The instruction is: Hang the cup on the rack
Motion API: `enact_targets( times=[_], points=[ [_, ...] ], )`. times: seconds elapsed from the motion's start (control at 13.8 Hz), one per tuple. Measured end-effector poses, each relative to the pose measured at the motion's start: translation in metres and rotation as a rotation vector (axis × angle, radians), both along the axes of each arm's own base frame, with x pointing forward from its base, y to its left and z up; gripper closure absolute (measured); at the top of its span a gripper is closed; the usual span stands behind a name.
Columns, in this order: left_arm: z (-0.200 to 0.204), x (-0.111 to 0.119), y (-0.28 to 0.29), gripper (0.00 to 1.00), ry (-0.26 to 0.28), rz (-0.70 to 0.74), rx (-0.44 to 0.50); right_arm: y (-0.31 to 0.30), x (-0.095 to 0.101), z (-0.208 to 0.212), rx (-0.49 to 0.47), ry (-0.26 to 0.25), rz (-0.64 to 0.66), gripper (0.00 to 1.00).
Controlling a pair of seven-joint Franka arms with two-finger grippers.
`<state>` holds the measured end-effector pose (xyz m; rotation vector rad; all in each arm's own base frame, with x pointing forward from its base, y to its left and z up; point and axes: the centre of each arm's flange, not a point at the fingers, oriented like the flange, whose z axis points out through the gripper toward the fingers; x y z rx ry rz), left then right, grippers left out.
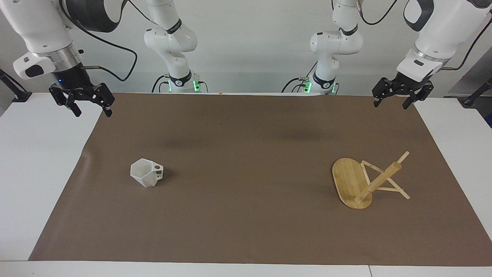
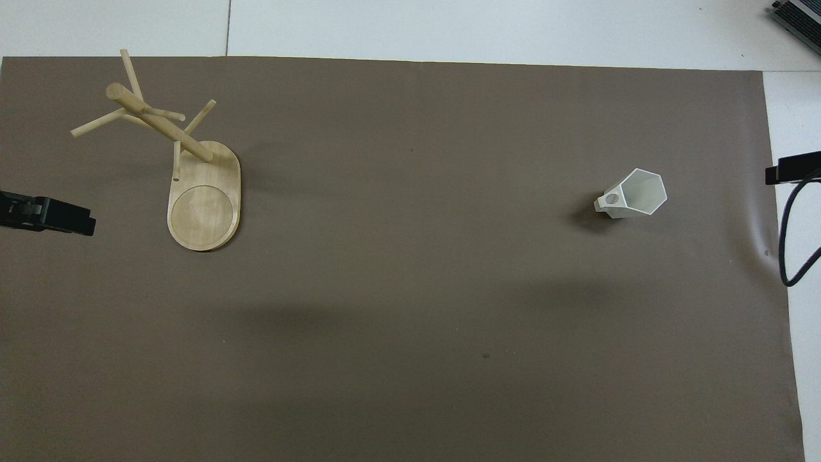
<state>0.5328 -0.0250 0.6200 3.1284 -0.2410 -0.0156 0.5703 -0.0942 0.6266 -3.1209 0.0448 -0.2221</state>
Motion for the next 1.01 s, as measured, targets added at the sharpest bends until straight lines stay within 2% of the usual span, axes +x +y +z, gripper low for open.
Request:
enact_targets(
  times=[0.58,0.8,1.01],
  points=[
    [0.0,0.0,0.0,0.0,0.0,0.0,0.0,0.001,-0.001,-0.003,0.002,0.013,0.002,0.0],
    [0.0,0.0,0.0,0.0,0.0,0.0,0.0,0.002,-0.005,-0.016,0.007,0.031,0.002,0.0],
    [0.0,0.0,0.0,0.0,0.0,0.0,0.0,0.001,-0.001,-0.036,0.002,0.002,-0.001,0.0]
  ],
)
